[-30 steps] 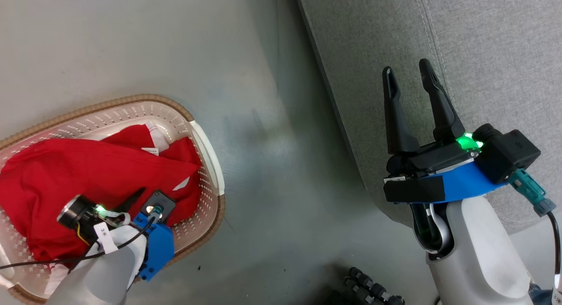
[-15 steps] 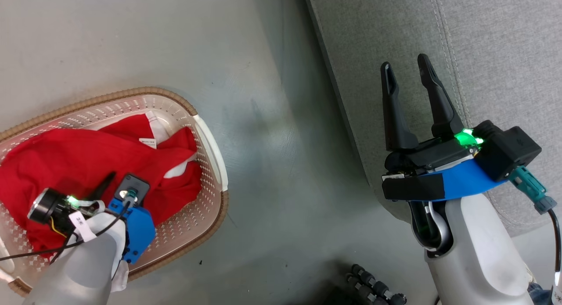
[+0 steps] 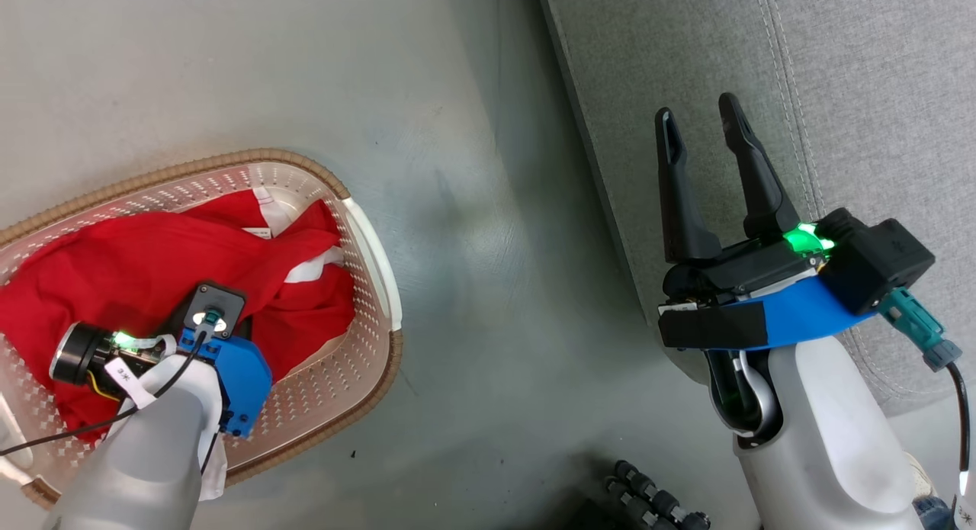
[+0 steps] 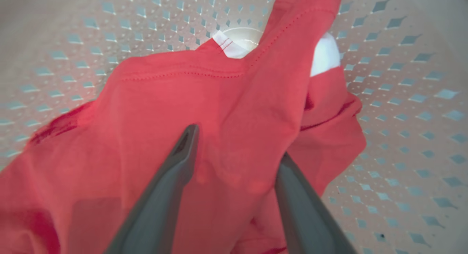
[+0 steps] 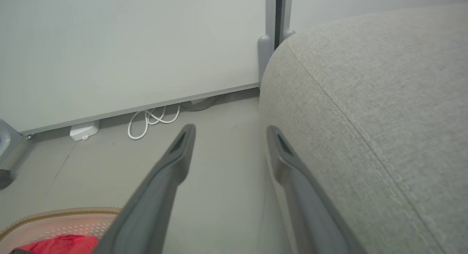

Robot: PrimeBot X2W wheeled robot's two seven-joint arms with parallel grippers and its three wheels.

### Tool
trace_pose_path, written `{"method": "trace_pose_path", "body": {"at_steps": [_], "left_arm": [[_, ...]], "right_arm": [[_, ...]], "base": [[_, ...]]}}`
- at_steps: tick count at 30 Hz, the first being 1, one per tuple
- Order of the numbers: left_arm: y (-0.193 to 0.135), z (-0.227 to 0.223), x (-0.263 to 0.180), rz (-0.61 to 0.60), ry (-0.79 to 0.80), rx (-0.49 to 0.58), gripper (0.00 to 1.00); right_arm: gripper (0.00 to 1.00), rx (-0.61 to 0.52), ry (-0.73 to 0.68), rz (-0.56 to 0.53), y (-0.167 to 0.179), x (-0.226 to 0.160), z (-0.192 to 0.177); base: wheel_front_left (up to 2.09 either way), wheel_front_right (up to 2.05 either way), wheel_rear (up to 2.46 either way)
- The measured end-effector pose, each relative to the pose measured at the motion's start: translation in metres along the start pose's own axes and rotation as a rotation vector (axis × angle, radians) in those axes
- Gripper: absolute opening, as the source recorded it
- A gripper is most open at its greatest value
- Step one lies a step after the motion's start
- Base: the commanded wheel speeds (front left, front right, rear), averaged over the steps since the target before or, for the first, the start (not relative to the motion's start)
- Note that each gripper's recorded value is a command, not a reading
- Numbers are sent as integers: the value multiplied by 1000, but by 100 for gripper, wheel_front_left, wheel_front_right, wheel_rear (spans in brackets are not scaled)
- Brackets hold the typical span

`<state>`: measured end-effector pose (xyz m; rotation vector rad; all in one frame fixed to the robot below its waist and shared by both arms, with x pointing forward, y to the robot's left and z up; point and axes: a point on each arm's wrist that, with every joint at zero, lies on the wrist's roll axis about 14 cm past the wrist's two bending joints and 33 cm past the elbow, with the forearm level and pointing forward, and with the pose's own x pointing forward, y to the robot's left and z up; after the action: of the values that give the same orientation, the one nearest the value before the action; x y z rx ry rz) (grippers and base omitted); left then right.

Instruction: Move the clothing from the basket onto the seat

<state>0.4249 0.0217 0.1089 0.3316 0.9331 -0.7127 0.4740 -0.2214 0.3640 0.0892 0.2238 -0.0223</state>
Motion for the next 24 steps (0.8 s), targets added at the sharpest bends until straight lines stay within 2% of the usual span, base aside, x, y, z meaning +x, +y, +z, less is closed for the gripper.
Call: {"method": "trace_pose_path", "body": {"at_steps": [1, 2, 9, 24], "left_arm": [[1, 0, 0, 5, -2, -6, 64], [3, 1, -1, 9, -1, -13, 0], [6, 14, -8, 27, -40, -100, 0], [-3, 34, -66, 58, -96, -127, 0]], "right_arm": [[100, 1, -1, 3, 1, 0, 0], [100, 1, -1, 6, 2, 0, 1], [100, 0, -15, 19, 7, -1, 7], [100, -22, -91, 46, 20, -20, 44]], "base": [[0, 0, 0], [0, 0, 0], [0, 0, 0], [0, 0, 0]]}}
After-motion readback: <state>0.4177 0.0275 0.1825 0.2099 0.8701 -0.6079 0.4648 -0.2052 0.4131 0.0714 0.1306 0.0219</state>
